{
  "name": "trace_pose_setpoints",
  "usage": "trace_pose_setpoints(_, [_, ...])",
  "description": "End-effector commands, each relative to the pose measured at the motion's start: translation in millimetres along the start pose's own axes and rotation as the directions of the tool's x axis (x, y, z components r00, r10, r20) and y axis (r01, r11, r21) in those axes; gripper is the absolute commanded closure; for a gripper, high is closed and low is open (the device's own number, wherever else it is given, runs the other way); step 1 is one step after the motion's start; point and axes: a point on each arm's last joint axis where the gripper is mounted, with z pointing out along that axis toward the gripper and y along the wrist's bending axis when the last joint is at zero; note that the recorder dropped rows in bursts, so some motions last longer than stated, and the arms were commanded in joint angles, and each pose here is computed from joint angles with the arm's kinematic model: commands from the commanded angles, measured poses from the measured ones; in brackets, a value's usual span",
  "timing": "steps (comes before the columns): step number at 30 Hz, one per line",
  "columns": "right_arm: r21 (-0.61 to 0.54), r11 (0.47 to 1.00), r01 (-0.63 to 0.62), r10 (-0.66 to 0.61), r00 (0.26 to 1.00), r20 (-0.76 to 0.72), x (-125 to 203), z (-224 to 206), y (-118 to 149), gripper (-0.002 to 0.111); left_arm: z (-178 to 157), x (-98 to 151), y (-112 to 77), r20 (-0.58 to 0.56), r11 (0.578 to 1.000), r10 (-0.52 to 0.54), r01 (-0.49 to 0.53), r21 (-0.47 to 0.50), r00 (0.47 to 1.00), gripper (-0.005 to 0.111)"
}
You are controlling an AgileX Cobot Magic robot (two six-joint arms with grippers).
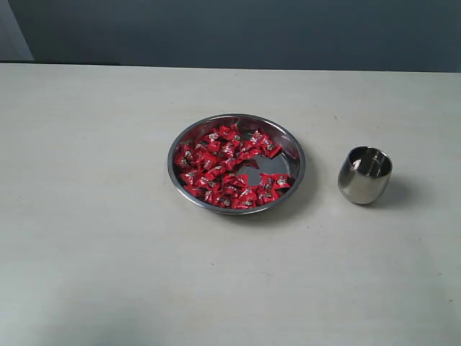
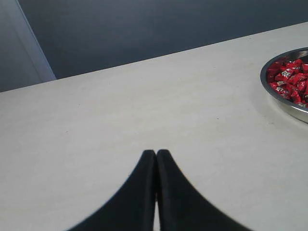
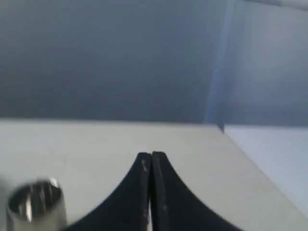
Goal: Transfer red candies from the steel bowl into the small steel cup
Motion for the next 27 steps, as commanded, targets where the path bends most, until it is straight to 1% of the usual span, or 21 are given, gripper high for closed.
trace_pose_setpoints(1, [-0.079, 0.973, -0.217, 0.230, 0.891, 0.391, -36, -8, -1, 0.108, 0, -1, 0.1, 0.012, 1.000, -0.003, 0.003, -0.001, 1.000, 0.106])
trace_pose_setpoints(3, [-0.107, 0.966, -0.235, 0.256, 0.812, 0.525, -48, -15, -3, 0.108, 0, -1, 0.1, 0.012, 1.000, -0.003, 0.003, -0.001, 1.000, 0.106])
trace_pose_setpoints(4, [-0.121, 0.964, -0.235, 0.260, 0.760, 0.595, -54, -19, -4, 0.108, 0, -1, 0.1, 0.012, 1.000, -0.003, 0.003, -0.001, 1.000, 0.106])
trace_pose_setpoints(10, [-0.146, 0.965, -0.216, 0.253, 0.639, 0.727, -67, -30, -6, 0.108, 0, -1, 0.1, 0.012, 1.000, -0.003, 0.003, -0.001, 1.000, 0.106])
trace_pose_setpoints(12, [-0.157, 0.965, -0.212, 0.253, 0.574, 0.779, -71, -36, -7, 0.108, 0, -1, 0.1, 0.012, 1.000, -0.003, 0.003, -0.001, 1.000, 0.106])
trace_pose_setpoints(13, [-0.164, 0.964, -0.211, 0.253, 0.526, 0.812, -74, -40, -8, 0.108, 0, -1, 0.1, 0.012, 1.000, -0.003, 0.003, -0.001, 1.000, 0.106])
trace_pose_setpoints(15, [-0.173, 0.962, -0.213, 0.254, 0.452, 0.855, -78, -47, -9, 0.108, 0, -1, 0.1, 0.012, 1.000, -0.003, 0.003, -0.001, 1.000, 0.106])
trace_pose_setpoints(17, [-0.186, 0.956, -0.228, 0.265, 0.396, 0.879, -80, -51, -11, 0.108, 0, -1, 0.1, 0.012, 1.000, -0.003, 0.003, -0.001, 1.000, 0.106])
trace_pose_setpoints(18, [-0.210, 0.946, -0.248, 0.295, 0.379, 0.877, -80, -52, -12, 0.108, 0, -1, 0.1, 0.012, 1.000, -0.003, 0.003, -0.001, 1.000, 0.106])
trace_pose_setpoints(19, [-0.276, 0.920, -0.277, 0.366, 0.362, 0.857, -80, -52, -12, 0.108, 0, -1, 0.1, 0.012, 1.000, -0.003, 0.003, -0.001, 1.000, 0.106])
trace_pose_setpoints(20, [-0.344, 0.885, -0.313, 0.445, 0.354, 0.823, -80, -50, -12, 0.108, 0, -1, 0.1, 0.012, 1.000, -0.003, 0.003, -0.001, 1.000, 0.106])
trace_pose_setpoints(21, [-0.431, 0.828, -0.359, 0.546, 0.337, 0.767, -79, -48, -12, 0.108, 0, -1, 0.1, 0.012, 1.000, -0.003, 0.003, -0.001, 1.000, 0.106])
trace_pose_setpoints(22, [-0.494, 0.776, -0.393, 0.622, 0.345, 0.703, -77, -45, -9, 0.108, 0, -1, 0.1, 0.012, 1.000, -0.003, 0.003, -0.001, 1.000, 0.106])
trace_pose_setpoints(23, [-0.522, 0.748, -0.411, 0.660, 0.372, 0.653, -75, -41, -7, 0.108, 0, -1, 0.1, 0.012, 1.000, -0.003, 0.003, -0.001, 1.000, 0.106])
trace_pose_setpoints(24, [-0.518, 0.749, -0.414, 0.662, 0.446, 0.602, -72, -36, -1, 0.108, 0, -1, 0.1, 0.012, 1.000, -0.003, 0.003, -0.001, 1.000, 0.106])
trace_pose_setpoints(25, [-0.483, 0.776, -0.405, 0.629, 0.554, 0.545, -65, -29, 4, 0.108, 0, -1, 0.1, 0.012, 1.000, -0.003, 0.003, -0.001, 1.000, 0.106])
trace_pose_setpoints(26, [-0.455, 0.789, -0.413, 0.607, 0.637, 0.476, -59, -23, 9, 0.108, 0, -1, 0.1, 0.012, 1.000, -0.003, 0.003, -0.001, 1.000, 0.106])
trace_pose_setpoints(27, [-0.404, 0.819, -0.407, 0.558, 0.729, 0.397, -49, -16, 12, 0.108, 0, -1, 0.1, 0.012, 1.000, -0.003, 0.003, -0.001, 1.000, 0.106])
